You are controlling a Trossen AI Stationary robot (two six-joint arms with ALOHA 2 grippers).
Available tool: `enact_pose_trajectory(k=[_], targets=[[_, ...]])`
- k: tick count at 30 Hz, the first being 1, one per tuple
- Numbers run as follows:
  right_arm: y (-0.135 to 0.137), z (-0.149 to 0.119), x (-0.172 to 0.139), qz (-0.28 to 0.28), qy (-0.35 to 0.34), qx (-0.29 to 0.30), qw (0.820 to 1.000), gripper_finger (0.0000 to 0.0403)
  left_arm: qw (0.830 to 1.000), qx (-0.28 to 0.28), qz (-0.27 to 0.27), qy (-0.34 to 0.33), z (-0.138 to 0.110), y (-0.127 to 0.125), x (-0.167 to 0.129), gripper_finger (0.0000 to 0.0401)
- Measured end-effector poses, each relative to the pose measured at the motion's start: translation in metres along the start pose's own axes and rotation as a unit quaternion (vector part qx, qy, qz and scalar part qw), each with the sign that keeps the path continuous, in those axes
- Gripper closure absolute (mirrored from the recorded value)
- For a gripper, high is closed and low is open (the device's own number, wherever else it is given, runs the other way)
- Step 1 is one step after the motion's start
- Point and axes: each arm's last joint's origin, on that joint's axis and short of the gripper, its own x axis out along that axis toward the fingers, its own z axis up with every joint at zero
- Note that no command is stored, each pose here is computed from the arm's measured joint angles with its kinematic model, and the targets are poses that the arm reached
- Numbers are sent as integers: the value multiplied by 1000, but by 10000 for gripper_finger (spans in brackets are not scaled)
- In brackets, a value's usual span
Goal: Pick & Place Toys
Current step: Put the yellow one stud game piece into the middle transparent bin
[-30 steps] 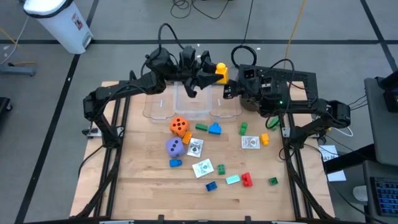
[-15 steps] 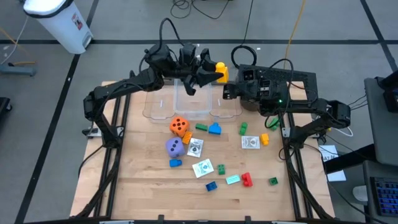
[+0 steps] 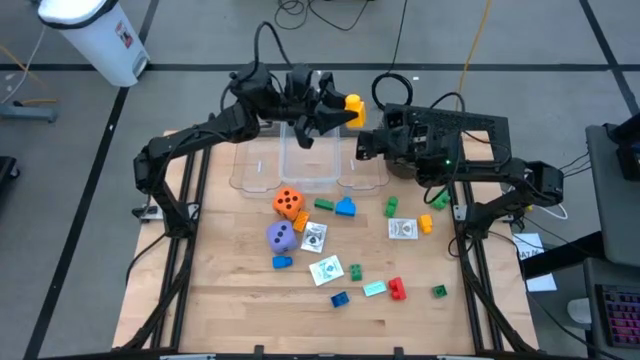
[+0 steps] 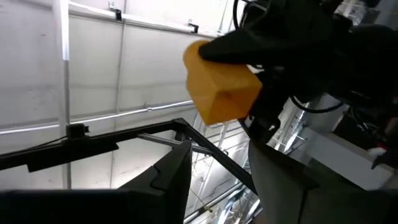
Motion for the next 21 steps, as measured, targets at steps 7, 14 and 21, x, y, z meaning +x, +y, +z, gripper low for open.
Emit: enact_pose_trajectory(k=[7, 14, 21], targets=[[0, 6, -3, -6, 15, -10, 1000, 252, 1000, 2, 2, 7, -1, 0, 0, 257], [-2, 13, -5, -15, 25, -23, 999, 252, 1000, -11, -5, 26, -5, 1, 0, 264], [-2, 18, -8, -19, 48, -27, 998, 252, 999, -18, -6, 36, -7, 1, 0, 254]])
